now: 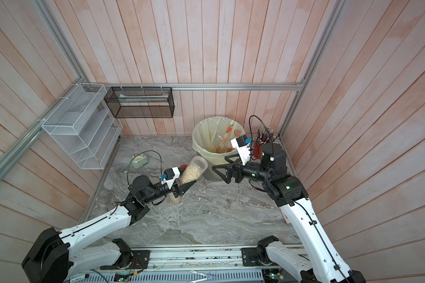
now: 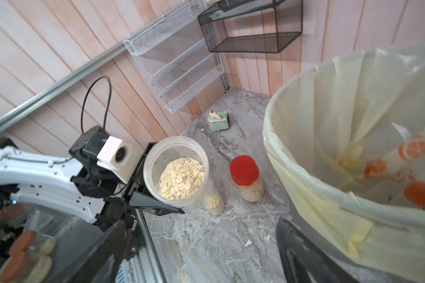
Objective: Empty expired oatmeal from jars
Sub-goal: Unscrew the lid from the jar.
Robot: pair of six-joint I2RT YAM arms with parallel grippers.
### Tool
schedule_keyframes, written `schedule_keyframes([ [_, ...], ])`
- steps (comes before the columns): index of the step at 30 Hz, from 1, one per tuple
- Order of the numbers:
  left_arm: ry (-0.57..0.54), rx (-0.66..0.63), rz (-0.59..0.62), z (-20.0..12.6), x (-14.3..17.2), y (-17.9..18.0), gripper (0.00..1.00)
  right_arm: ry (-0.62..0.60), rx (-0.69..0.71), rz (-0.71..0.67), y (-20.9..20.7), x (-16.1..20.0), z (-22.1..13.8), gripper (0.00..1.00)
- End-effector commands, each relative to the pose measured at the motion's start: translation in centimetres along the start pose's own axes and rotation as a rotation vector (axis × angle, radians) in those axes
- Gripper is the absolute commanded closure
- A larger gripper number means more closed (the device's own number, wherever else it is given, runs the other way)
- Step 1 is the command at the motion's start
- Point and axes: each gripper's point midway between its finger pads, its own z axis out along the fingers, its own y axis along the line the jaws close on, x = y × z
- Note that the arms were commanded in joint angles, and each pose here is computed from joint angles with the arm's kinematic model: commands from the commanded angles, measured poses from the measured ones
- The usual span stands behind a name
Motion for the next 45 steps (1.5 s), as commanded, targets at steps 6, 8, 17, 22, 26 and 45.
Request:
schedule_keyframes([
  [6, -0.01, -0.192, 0.132, -0.3, -0.3, 1.3, 0.87, 0.03, 0.16, 0.418, 0.4, 0.1, 1.3, 0.06],
  [8, -0.003, -0.204, 0.143, -0.1, -0.1, 1.1, 0.87, 0.081, 0.197, 0.426, 0.4, 0.7, 2.2, 0.07],
  [17, -0.014, -0.197, 0.149, -0.3, 0.0, 0.6, 0.87, 0.18, 0.2, 0.416, 0.5, 1.6, 5.4, 0.07],
  [22, -0.002, -0.194, 0.145, -0.4, 0.6, 0.5, 0.88, 0.179, 0.151, 0.409, 1.2, 1.3, 6.4, 0.1],
  [26, 0.004, -0.192, 0.143, -0.4, 0.9, 0.4, 0.87, 0.182, 0.12, 0.404, 1.9, 1.0, 6.9, 0.1],
  [45, 0.019, -0.182, 0.147, -0.4, 1.4, 0.2, 0.88, 0.243, 0.121, 0.345, 2.3, 1.6, 8.6, 0.2],
])
